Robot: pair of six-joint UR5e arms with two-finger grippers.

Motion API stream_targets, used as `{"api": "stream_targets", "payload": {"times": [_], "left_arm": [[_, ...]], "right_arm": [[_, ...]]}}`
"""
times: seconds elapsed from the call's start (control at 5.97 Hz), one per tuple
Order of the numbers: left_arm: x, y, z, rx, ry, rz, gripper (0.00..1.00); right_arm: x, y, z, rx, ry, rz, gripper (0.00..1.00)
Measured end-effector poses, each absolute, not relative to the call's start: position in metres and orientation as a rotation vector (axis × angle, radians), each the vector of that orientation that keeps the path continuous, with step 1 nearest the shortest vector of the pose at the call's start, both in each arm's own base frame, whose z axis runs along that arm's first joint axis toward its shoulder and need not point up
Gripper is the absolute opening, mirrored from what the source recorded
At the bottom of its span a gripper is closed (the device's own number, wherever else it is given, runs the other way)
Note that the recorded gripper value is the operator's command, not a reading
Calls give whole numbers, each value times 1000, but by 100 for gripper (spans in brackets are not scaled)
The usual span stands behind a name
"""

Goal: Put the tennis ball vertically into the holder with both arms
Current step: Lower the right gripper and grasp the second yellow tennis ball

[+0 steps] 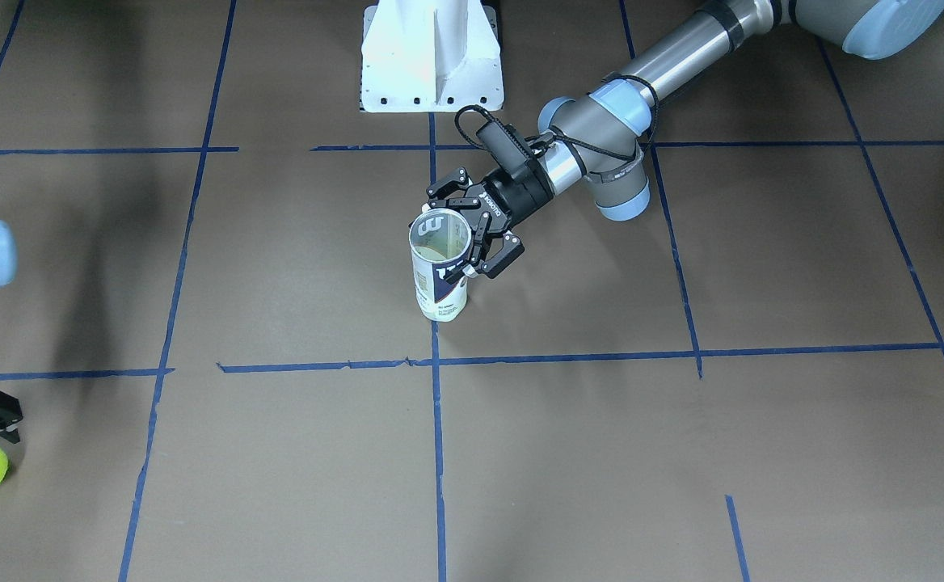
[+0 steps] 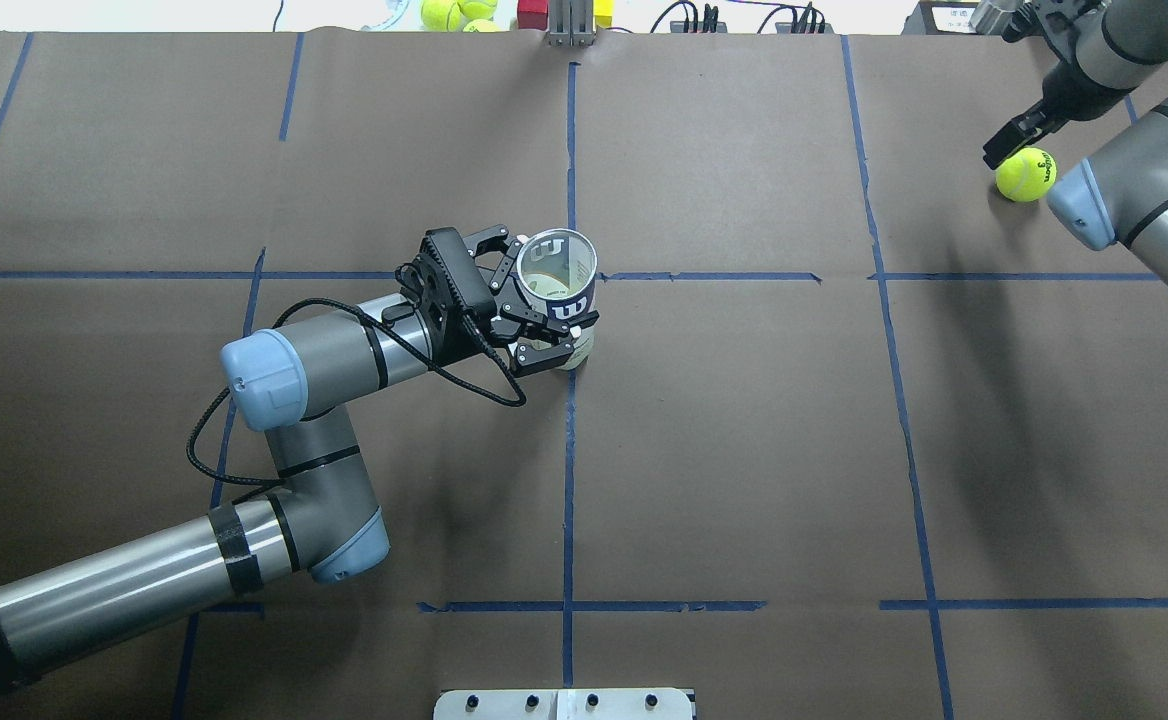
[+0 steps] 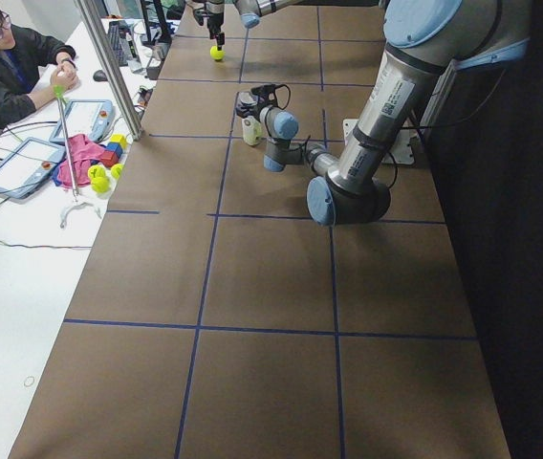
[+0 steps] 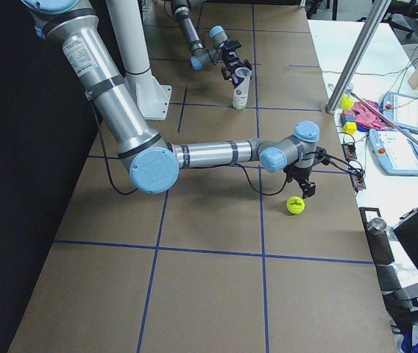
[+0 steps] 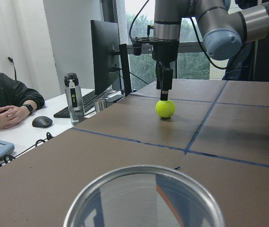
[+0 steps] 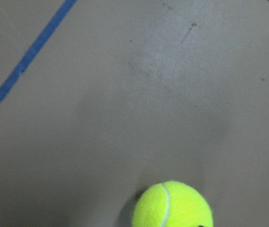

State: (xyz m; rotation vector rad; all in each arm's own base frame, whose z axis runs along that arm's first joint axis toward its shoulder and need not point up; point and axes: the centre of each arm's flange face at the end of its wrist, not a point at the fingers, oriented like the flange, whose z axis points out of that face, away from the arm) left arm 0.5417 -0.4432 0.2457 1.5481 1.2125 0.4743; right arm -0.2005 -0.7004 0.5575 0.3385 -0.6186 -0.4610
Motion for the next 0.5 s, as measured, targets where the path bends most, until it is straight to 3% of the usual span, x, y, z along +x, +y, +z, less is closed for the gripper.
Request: {"api": "stream_targets", "payload": {"times": [0.5], "left_arm": [[542,-443,246,1547,1212,475,95]], "right_arm": [[-209,-700,599,343,-545,-472,99]]}}
